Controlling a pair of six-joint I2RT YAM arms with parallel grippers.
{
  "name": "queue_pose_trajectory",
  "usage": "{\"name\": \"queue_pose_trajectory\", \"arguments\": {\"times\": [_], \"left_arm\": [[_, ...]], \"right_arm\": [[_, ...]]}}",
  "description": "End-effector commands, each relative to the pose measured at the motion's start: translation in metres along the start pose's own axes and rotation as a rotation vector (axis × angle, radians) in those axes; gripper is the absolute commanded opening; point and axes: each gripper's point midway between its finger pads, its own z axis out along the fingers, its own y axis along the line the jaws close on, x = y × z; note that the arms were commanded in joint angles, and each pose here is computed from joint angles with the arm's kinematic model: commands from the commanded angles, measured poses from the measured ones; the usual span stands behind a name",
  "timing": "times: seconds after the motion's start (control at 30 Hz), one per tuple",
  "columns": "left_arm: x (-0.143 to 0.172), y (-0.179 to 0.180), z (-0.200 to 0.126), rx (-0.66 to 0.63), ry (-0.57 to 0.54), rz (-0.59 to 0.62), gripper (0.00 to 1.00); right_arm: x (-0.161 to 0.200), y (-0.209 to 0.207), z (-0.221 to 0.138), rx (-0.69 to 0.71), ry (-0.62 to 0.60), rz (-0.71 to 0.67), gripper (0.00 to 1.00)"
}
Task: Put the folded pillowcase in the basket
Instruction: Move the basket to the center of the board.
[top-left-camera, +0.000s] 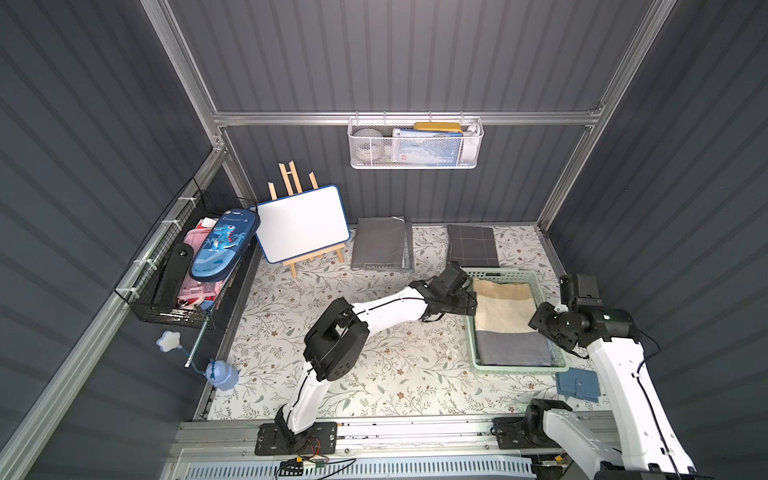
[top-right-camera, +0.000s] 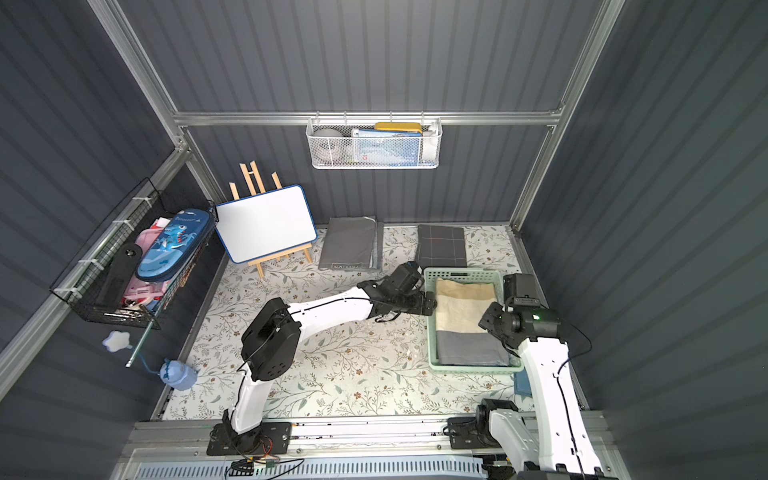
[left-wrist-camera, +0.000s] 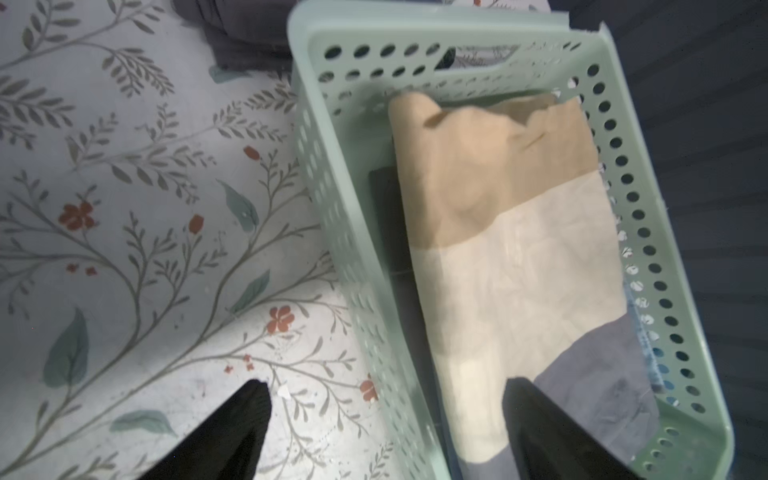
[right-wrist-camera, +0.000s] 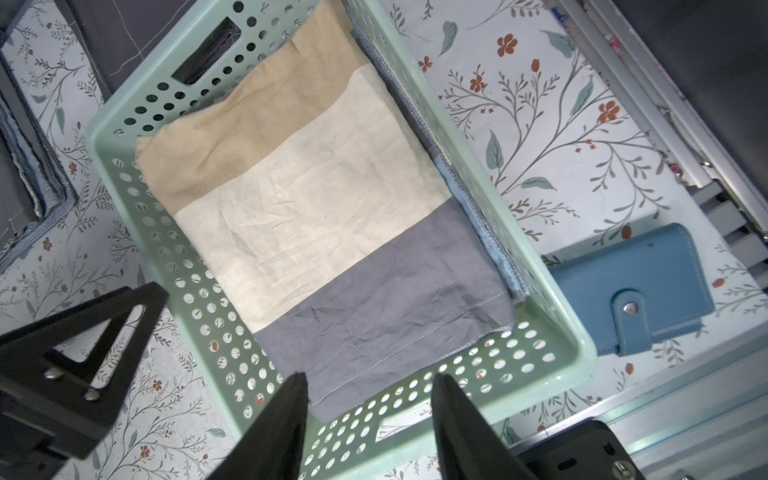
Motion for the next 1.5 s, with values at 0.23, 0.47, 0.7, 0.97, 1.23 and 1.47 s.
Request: {"name": "queue_pose_trajectory", "arguments": {"times": [0.23, 0.47, 0.7, 0.97, 1.23, 1.47], "left_arm": [[0.031, 0.016, 0.021, -0.044, 0.094, -0.03, 0.18], [0.038, 0.033, -0.009, -0.126, 0.087, -0.082, 0.0], [0.091, 0.101, -0.074, -0.394, 0.199, -0.078, 0.0], [0.097, 0.176, -0.138, -0.591, 0.233, -0.197, 0.03], [0.074, 0.244, -0.171, -0.768, 0.197, -0.258, 0.06], [0.061, 0.264, -0.177, -0.857, 0.198, -0.266, 0.05]], "right_arm": [[0.002, 0.006, -0.011, -0.054, -0.013, -0.028, 0.51], [0.0, 0.013, -0.012, -0.086, -0.011, -0.022, 0.5], [0.002, 0.025, -0.002, -0.133, 0.032, -0.004, 0.49], [0.012, 0.059, 0.026, -0.207, 0.105, -0.007, 0.52], [0.02, 0.092, 0.062, -0.252, 0.15, -0.031, 0.54], [0.025, 0.157, 0.099, -0.308, 0.233, -0.117, 0.58]]}}
